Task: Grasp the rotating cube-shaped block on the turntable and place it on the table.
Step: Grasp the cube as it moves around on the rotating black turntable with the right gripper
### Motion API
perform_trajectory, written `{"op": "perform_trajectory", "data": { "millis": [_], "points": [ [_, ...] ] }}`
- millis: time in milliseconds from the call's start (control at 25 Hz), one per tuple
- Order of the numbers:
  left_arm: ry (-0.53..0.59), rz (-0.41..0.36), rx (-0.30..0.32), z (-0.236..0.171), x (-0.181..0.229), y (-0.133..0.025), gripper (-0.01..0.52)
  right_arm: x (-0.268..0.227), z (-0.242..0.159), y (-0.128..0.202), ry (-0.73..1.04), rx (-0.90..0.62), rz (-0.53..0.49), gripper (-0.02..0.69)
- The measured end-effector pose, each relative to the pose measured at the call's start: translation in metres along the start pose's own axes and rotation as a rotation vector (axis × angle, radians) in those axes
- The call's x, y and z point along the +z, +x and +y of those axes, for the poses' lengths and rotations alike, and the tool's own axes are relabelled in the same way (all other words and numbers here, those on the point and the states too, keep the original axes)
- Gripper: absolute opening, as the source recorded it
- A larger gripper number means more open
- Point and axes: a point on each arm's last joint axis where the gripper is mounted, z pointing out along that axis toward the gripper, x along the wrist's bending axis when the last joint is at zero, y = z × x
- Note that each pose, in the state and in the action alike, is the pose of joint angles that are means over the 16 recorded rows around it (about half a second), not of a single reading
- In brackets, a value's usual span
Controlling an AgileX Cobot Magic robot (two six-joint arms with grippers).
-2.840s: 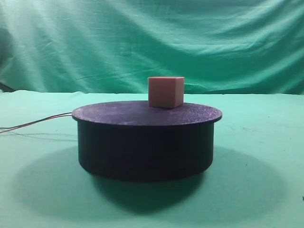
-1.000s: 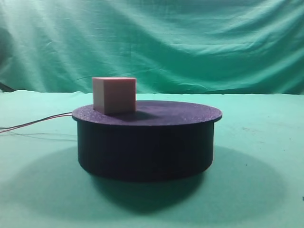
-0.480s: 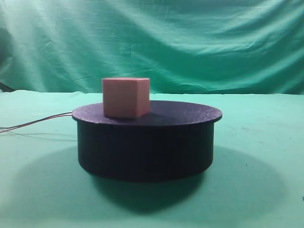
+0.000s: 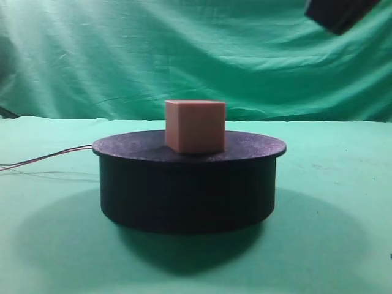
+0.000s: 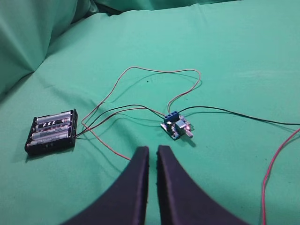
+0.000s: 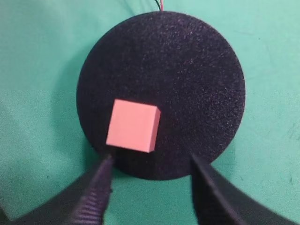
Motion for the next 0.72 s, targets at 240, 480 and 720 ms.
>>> {"op": "perform_trajectory", "data": {
  "millis": [240,480,720],
  "points": [
    [0.0,0.0,0.0,0.0,0.0,0.0,0.0,0.02,0.014,-0.003,0.037,0.042,-0.008,0.57],
    [0.0,0.0,0.0,0.0,0.0,0.0,0.0,0.034,0.019,-0.008,0.073,0.066,-0.035,0.521],
    [0.0,0.0,0.0,0.0,0.0,0.0,0.0,0.04,0.022,-0.013,0.094,0.065,-0.074,0.376]
  ]
}}
